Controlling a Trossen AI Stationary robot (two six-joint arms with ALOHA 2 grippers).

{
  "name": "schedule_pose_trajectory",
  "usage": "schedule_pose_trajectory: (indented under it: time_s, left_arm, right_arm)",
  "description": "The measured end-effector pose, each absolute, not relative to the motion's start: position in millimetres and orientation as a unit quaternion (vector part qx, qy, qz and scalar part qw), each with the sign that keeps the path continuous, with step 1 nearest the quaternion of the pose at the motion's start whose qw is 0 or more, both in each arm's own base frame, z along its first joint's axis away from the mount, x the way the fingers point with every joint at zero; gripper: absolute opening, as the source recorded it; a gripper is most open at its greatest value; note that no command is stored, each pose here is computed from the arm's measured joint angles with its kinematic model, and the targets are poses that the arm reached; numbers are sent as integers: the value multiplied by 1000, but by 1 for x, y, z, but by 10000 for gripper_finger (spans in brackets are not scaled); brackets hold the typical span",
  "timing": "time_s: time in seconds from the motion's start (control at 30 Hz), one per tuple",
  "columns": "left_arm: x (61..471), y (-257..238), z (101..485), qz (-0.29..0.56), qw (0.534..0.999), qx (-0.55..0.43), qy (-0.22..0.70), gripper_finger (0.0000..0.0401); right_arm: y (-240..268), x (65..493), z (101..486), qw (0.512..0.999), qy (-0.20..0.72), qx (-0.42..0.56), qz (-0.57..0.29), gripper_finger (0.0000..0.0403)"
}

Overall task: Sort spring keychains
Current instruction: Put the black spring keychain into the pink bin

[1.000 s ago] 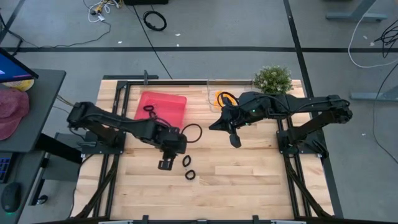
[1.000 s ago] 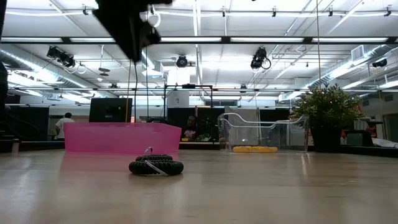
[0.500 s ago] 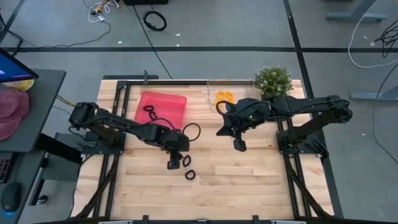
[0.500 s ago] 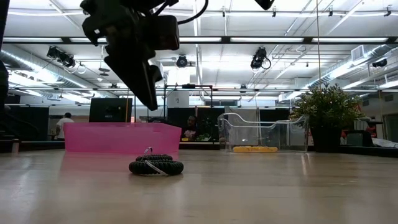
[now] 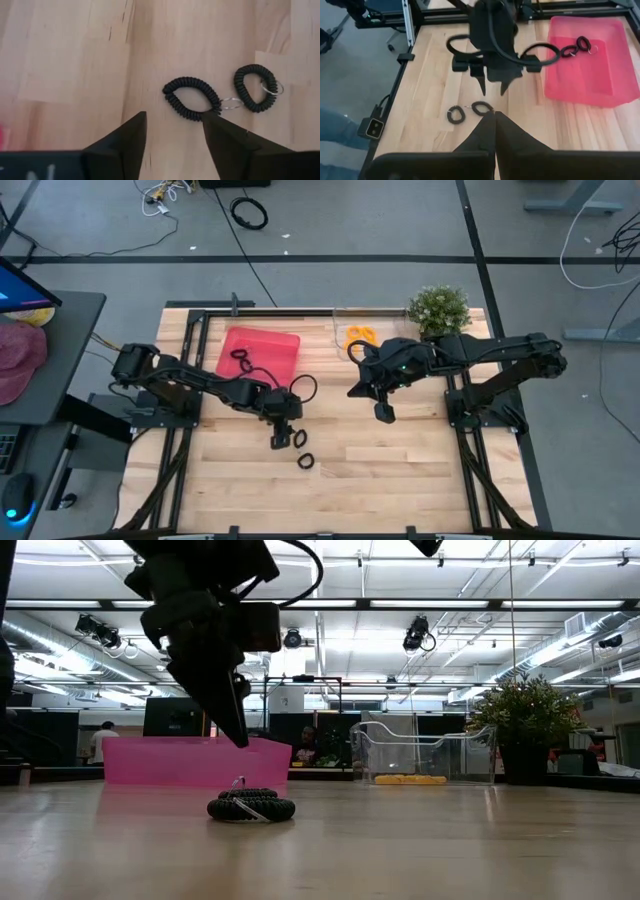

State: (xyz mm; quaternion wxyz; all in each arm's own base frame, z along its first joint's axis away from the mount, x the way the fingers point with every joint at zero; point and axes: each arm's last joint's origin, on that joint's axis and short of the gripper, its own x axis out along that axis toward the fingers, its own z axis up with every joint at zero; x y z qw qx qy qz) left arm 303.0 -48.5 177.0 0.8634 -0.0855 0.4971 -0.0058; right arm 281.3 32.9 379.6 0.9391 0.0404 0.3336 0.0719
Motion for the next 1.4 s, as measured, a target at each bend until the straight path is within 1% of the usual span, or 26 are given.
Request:
schedule_pose_trajectory:
  time_s: [0.2,0.27,0.37,0.53,0.7,0.87,1.23,1.3,1.4]
  left_arm:
    - [306,-47,175,-6,867,-100,489,244]
    - [308,-47,172,-2,865,-106,491,254]
    - [310,-49,163,14,860,-109,499,258]
    - [313,-51,152,32,851,-118,510,251]
    - [317,-54,146,32,854,-121,504,240]
    - [321,-60,141,41,861,-106,496,236]
    - [324,-67,126,57,856,-77,508,234]
    - [324,-68,126,64,857,-69,506,224]
    - [323,-70,126,64,858,-62,506,192]
  right_arm:
    - [33,283,382,944,319,41,73,0]
    - [33,283,382,945,317,41,72,0]
    - [33,283,382,945,316,41,72,0]
    - [33,284,384,947,309,41,73,0]
    - [33,284,383,947,310,41,73,0]
    - [32,284,384,947,309,41,71,0]
    - [31,285,384,949,306,37,61,0]
    - [30,285,384,949,306,37,60,0]
    - [29,285,384,949,306,37,59,0]
